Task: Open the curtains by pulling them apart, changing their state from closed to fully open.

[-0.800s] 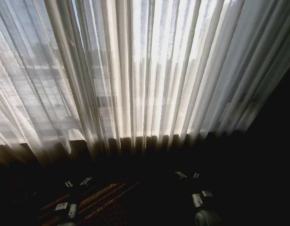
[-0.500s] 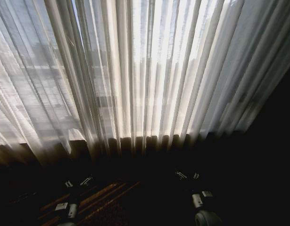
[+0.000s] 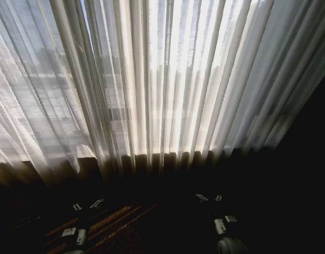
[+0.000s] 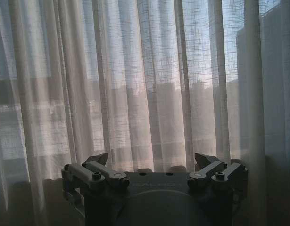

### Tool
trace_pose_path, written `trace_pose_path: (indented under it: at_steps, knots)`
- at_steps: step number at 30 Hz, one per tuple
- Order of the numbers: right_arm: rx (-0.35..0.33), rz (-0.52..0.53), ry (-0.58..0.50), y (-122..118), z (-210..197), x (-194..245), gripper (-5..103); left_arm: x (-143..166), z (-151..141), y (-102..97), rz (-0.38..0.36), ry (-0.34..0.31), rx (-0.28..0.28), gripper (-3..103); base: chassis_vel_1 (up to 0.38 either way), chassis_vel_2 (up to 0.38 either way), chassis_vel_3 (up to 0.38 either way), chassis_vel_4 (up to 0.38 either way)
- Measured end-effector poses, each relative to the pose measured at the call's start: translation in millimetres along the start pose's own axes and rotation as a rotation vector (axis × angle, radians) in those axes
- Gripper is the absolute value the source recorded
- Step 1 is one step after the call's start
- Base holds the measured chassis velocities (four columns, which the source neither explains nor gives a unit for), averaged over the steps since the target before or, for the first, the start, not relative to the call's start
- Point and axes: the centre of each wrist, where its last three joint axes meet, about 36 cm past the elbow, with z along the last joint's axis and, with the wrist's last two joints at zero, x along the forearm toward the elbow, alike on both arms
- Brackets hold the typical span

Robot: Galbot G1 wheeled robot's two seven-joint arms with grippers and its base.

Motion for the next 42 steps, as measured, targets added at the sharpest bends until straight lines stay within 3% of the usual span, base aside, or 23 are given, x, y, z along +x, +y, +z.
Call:
trace_pose_path:
  at_steps: [18,42]
  knots:
    - [-0.006,-0.018,0.002,0.4,3.4,-1.5,100,0.0,0.0,0.0,0.000,0.000,0.000,100,-0.078,0.118,0.060,-0.108]
    - [-0.011,-0.135,-0.018,6.1,9.8,-0.8,100,0.0,0.0,0.0,0.000,0.000,0.000,100,-0.315,0.341,0.325,-0.350]
